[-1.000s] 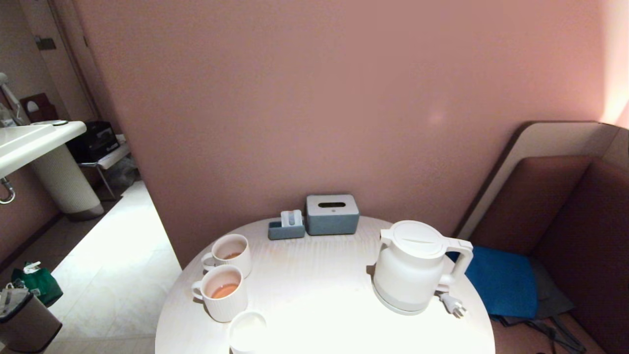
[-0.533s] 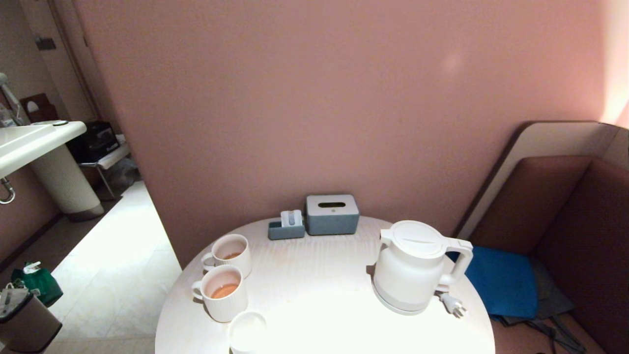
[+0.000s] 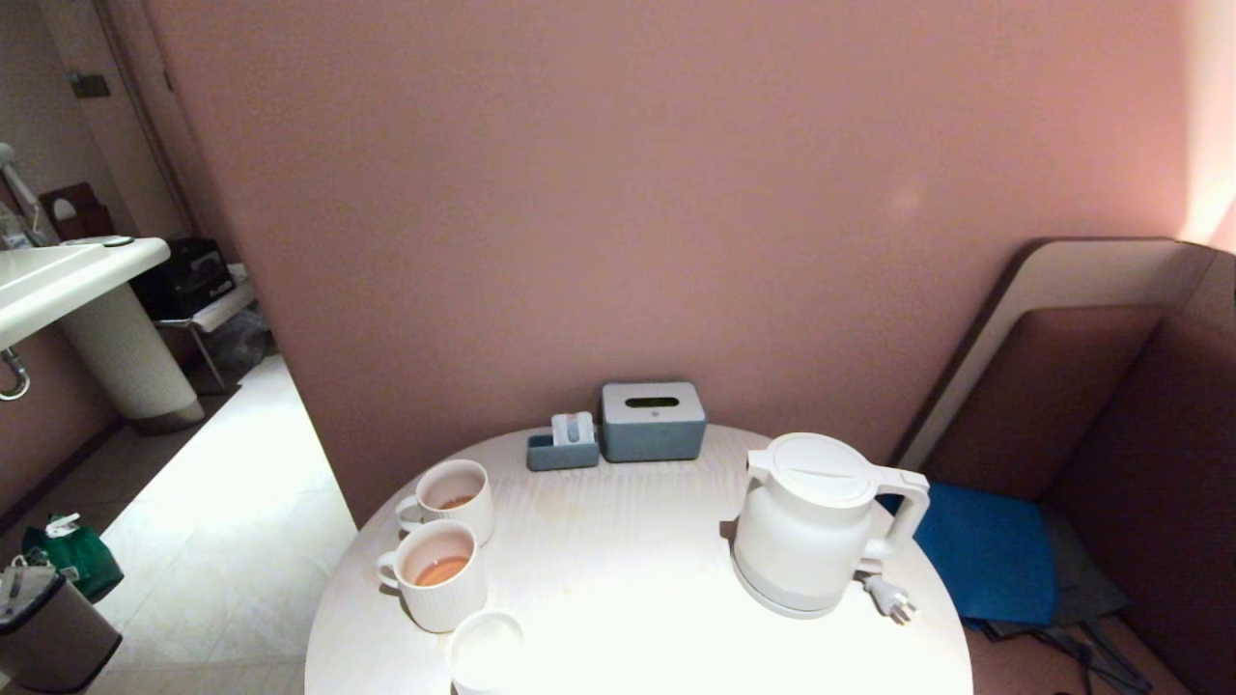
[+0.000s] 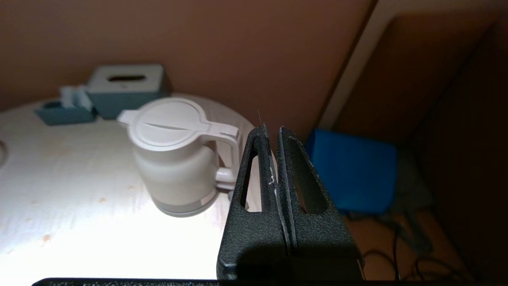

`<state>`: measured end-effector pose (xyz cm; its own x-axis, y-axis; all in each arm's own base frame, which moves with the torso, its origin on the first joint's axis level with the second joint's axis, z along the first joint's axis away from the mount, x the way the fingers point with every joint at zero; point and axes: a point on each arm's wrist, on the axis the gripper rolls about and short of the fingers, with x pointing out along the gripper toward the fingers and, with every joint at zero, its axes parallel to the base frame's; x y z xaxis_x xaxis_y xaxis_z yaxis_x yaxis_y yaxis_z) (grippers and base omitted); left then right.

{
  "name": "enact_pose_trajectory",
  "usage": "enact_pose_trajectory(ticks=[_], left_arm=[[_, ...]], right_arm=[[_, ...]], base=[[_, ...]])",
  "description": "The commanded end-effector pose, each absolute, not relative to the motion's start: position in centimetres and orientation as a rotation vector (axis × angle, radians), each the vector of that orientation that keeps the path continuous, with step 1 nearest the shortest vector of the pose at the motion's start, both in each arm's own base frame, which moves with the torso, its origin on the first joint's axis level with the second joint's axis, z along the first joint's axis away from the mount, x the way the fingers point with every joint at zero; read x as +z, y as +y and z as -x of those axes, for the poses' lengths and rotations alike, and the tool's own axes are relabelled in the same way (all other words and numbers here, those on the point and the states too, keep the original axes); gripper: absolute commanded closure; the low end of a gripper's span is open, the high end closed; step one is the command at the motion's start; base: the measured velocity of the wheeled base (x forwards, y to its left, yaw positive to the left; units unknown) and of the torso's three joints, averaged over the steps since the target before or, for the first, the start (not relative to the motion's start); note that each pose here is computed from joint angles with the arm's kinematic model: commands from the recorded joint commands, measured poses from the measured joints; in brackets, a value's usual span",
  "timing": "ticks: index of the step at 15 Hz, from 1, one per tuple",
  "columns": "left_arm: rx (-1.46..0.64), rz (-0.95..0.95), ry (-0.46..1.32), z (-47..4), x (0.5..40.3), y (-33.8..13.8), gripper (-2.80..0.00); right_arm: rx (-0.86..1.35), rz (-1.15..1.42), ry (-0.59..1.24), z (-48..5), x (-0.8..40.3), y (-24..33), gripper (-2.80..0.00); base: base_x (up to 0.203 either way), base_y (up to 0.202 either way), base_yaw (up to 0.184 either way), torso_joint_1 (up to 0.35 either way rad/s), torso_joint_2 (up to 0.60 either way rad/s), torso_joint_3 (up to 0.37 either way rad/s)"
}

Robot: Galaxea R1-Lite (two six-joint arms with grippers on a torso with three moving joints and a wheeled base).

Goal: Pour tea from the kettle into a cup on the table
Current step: Pick up the kettle

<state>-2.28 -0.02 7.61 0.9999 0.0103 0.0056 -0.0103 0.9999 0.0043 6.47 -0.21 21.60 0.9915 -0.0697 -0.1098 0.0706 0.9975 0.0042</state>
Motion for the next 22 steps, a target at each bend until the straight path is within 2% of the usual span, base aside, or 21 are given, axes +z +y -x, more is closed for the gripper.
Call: enact_pose_trajectory(ticks=[1,5,8,10,14,19,22], left_arm=[[0.011,-0.005,-0.005,2.3,7.6,0.0,0.0],[0.011,-0.005,-0.005,2.3,7.6,0.0,0.0],[0.011,-0.005,-0.005,2.3,7.6,0.0,0.0],[0.011,-0.005,-0.005,2.3,7.6,0.0,0.0],[0.011,-0.005,-0.005,2.3,7.6,0.0,0.0],[0.011,-0.005,-0.005,2.3,7.6,0.0,0.0],[0.011,-0.005,-0.005,2.3,7.6,0.0,0.0]], right_arm=[[-0.116,-0.001,0.409,-14.7,18.9,-0.5,0.0],[-0.247,0.078,0.742,-20.4,13.2,-0.9,0.0],[-0.259,0.125,0.932,-21.1,9.7,-1.0,0.0],[-0.194,0.126,0.986,-20.2,8.3,-0.4,0.0],[-0.086,0.108,0.903,-20.4,5.0,0.2,0.0],[-0.057,0.084,0.66,-22.3,0.8,0.4,0.0],[-0.037,0.087,0.592,-22.2,0.3,0.7,0.0]], base=[[0.0,0.0,0.0,0.0,0.0,0.0],[0.0,0.0,0.0,0.0,0.0,0.0],[0.0,0.0,0.0,0.0,0.0,0.0],[0.0,0.0,0.0,0.0,0.0,0.0],[0.0,0.0,0.0,0.0,0.0,0.0],[0.0,0.0,0.0,0.0,0.0,0.0],[0.0,0.0,0.0,0.0,0.0,0.0]])
